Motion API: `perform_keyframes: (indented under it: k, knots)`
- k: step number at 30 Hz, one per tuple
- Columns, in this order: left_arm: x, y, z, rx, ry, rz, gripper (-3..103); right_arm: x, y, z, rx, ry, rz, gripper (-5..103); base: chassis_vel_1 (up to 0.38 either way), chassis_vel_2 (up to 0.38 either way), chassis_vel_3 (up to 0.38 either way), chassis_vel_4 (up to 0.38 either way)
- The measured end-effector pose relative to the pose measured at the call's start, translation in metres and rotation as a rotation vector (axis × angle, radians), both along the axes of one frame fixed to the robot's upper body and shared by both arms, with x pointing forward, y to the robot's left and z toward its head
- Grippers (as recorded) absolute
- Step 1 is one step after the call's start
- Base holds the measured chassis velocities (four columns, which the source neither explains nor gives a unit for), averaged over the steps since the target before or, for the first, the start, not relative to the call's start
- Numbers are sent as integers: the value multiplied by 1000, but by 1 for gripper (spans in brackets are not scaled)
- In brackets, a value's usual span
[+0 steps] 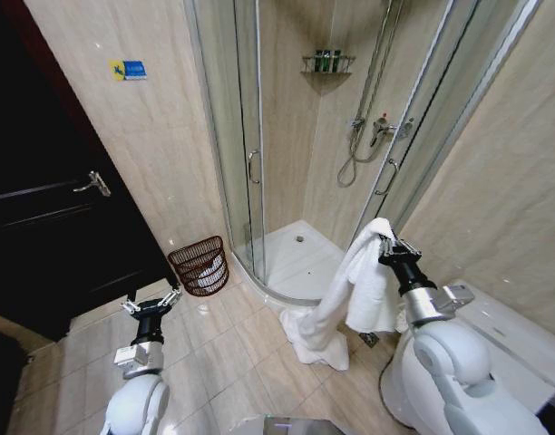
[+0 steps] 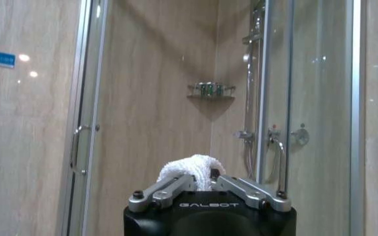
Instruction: Discard the used towel into the hamper.
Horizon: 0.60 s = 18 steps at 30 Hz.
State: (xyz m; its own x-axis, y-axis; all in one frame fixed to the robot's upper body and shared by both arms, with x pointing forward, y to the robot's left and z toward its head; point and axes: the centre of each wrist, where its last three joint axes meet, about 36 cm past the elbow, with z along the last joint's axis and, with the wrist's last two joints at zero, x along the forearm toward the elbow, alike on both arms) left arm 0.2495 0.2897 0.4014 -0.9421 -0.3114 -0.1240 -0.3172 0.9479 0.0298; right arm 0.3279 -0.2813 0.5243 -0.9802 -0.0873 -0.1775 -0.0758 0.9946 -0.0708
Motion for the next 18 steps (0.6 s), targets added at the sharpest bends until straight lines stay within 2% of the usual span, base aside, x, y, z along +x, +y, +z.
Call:
perform_keyframes:
  k: [8, 18]
  knots:
    - [-4, -4, 3, -5, 15, 26, 100, -4, 6, 1, 5, -2, 23, 2, 0, 0, 0, 0]
    - [-4, -10, 6, -6, 9, 21, 100, -7, 8, 4, 9, -8, 37, 2, 104, 96, -24, -31]
